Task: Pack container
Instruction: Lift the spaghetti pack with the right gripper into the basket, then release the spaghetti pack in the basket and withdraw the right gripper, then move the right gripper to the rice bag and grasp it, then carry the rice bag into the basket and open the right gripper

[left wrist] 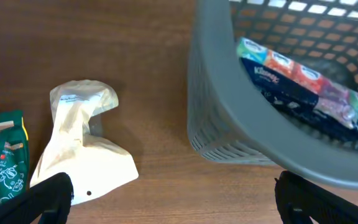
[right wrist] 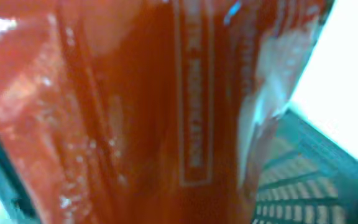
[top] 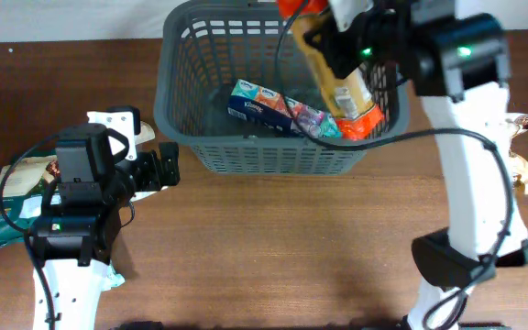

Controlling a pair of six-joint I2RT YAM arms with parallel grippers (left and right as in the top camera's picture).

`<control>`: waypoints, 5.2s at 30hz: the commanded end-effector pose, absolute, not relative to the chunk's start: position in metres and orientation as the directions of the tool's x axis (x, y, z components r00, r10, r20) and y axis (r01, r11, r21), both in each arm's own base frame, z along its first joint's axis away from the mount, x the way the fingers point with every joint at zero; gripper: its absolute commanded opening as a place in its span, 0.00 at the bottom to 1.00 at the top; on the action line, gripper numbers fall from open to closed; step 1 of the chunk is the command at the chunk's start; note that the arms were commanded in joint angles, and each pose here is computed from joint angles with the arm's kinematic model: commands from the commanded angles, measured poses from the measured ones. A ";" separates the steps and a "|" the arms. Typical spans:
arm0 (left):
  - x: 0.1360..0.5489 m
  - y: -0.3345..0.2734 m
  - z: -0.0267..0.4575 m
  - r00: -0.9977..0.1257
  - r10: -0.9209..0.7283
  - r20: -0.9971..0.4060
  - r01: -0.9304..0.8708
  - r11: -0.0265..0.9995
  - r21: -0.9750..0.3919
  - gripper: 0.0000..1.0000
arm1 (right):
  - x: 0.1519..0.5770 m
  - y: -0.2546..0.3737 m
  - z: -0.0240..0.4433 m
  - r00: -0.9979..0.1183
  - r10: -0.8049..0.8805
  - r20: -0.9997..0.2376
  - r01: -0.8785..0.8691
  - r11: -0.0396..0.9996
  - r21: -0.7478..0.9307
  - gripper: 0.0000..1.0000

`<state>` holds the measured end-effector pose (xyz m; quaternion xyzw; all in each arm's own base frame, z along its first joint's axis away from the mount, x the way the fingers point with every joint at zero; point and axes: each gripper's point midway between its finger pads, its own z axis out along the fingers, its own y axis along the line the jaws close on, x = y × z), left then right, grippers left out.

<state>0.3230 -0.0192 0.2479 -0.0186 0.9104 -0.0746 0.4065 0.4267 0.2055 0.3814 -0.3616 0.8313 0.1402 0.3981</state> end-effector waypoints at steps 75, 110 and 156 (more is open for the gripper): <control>0.306 0.029 0.258 -0.657 -0.053 -0.752 -0.156 0.986 0.066 0.99 | 0.358 -0.257 0.142 -0.939 0.222 -0.264 0.263 0.955 -0.133 0.99; 0.311 0.029 0.248 -0.680 -0.058 -0.731 -0.157 0.985 0.068 0.99 | 0.415 -0.247 -0.013 -0.951 0.130 -0.281 0.113 0.991 0.077 0.04; 0.316 0.028 0.254 -0.656 -0.057 -0.752 -0.152 0.987 0.058 0.99 | 0.424 0.228 0.416 -0.399 -0.318 -0.860 -0.811 0.561 0.168 0.03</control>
